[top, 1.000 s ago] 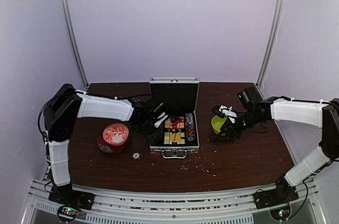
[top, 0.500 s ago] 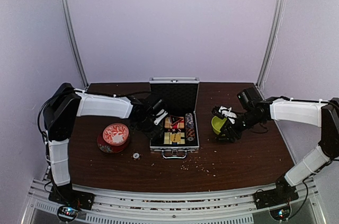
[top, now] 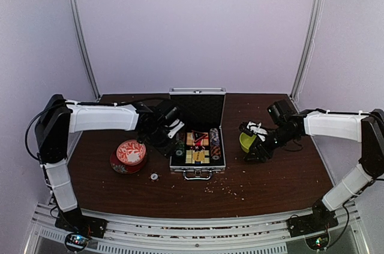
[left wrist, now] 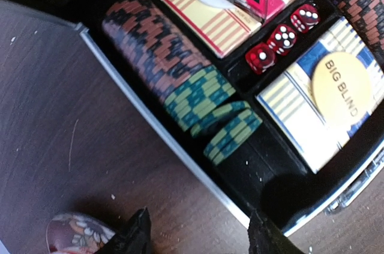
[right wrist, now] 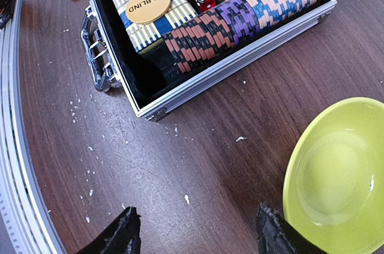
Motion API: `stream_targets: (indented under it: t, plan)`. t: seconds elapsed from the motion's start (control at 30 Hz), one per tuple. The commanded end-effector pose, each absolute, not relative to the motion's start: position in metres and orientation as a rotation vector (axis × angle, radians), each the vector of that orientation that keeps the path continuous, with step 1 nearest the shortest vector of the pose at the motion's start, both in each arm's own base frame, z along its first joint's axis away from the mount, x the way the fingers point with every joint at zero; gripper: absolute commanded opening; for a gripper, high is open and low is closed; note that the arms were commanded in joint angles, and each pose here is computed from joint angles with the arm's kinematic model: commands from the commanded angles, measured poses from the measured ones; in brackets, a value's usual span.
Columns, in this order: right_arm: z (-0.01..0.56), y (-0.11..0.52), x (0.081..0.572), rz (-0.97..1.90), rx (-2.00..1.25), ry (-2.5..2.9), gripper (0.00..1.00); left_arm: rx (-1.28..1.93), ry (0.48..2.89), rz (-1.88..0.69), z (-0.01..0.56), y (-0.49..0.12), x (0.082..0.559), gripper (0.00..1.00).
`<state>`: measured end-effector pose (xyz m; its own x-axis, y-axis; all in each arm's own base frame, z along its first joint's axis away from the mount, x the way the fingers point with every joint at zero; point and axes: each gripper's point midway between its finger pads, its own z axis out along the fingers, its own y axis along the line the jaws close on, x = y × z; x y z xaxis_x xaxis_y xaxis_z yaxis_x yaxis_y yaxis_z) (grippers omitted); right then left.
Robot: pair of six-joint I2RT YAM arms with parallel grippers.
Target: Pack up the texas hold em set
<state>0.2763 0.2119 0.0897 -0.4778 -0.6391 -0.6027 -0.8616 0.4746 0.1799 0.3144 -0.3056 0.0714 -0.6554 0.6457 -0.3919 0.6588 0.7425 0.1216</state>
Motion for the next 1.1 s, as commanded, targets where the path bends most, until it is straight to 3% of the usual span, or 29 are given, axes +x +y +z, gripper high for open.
stream_targets:
  t: [0.0, 0.43, 1.07]
  plan:
    - [0.100, 0.216, 0.280, 0.658, -1.254, 2.234, 0.67, 0.975, 2.579, -0.033, 0.088, -0.287, 0.296, 0.55]
    - [0.101, 0.218, 0.279, 0.665, -1.265, 2.228, 0.67, 0.992, 2.759, -0.025, 0.053, -0.247, 0.238, 0.55]
    - [0.098, 0.216, 0.278, 0.657, -1.267, 2.237, 0.67, 1.075, 2.791, -0.100, 0.024, -0.259, 0.230, 0.56]
